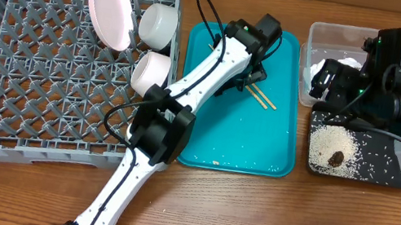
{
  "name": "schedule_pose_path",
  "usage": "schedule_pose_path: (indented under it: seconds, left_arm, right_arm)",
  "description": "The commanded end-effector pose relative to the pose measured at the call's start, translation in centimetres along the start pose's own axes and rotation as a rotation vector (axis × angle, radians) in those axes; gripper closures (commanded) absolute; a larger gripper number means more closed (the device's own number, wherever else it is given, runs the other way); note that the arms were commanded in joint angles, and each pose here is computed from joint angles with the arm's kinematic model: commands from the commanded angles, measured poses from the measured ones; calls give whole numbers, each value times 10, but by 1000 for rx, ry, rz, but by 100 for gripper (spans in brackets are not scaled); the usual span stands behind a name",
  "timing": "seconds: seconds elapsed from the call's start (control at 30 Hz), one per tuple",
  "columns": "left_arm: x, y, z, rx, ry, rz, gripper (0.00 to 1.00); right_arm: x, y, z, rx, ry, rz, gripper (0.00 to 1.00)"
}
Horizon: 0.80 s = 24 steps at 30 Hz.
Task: Sort waste into correct bins and load items into the dishwasher
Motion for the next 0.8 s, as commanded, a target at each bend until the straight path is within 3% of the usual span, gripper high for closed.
schedule_pose_path:
  seconds: [0.0, 0.57, 0.77]
  left_arm:
    - [11, 8, -6, -51, 27, 20, 6]
    - [24, 24, -18, -44, 74, 84, 8]
    - [25, 26, -21, 8, 81, 92, 62]
  right_arm:
    - [-7, 2, 6, -8, -28, 4, 0]
    - [-7, 2, 6, -8, -28, 3, 0]
    - [-7, 2, 6, -8, -28, 4, 0]
Point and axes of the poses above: each gripper's point midway between its finger pads, its own x axis out along the fingers, its own y axis along the line the jaws close on, z = x × y, the point moved 1 cm from there along -x, back along the fingers, and after that the axes turned 2 degrees about -x, right-handed, at the moved point
